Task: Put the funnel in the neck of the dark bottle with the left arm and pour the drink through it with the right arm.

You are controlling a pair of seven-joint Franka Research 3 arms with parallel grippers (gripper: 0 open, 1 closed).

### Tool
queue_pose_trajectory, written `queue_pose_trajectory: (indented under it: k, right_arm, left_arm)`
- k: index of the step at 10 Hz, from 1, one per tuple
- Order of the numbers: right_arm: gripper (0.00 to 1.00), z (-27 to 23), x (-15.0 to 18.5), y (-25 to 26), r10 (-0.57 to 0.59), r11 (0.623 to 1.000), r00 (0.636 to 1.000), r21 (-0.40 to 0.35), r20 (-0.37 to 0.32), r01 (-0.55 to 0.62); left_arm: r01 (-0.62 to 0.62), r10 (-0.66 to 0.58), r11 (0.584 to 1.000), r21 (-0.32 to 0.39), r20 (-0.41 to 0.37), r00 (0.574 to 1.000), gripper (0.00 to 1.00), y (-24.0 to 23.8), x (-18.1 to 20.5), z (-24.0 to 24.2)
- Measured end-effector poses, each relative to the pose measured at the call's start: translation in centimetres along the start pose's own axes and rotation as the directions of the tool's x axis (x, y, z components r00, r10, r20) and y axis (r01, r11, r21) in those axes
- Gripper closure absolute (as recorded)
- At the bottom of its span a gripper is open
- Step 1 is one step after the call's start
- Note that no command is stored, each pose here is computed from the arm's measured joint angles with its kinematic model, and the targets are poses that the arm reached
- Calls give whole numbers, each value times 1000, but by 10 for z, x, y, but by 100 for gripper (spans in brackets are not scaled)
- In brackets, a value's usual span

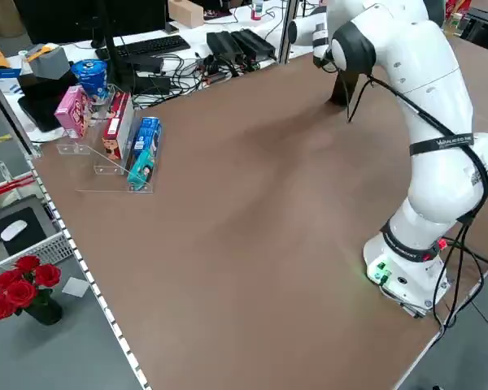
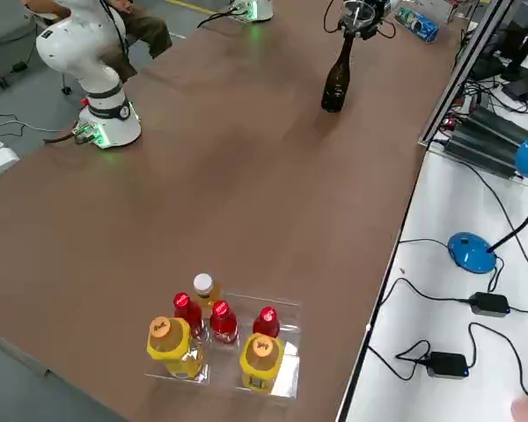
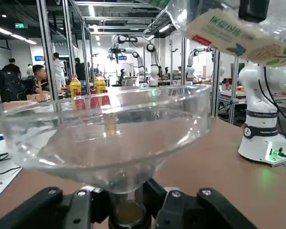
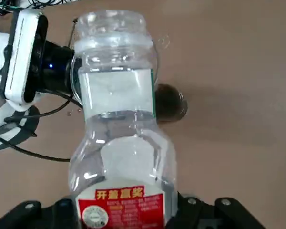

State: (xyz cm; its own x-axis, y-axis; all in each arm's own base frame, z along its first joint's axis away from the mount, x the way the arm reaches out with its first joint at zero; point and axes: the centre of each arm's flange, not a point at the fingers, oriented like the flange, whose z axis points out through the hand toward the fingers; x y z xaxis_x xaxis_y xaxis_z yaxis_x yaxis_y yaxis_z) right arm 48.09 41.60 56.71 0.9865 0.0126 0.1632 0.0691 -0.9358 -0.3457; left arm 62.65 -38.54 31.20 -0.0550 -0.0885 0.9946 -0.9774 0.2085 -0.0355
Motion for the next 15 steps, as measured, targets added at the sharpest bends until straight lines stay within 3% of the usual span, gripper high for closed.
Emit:
queue_pose_trajectory:
  k: [7,15]
  right_arm:
    - [48,29,-21,-33,55,999,997,1,53,-55]
    - [48,55,-15,-44,171,984,977,27,126,-176]
  left_arm:
    - [0,0,1000,-2,0,1000,81,1,0,1]
    - [0,0,1000,-3,0,1000,80,1,0,2]
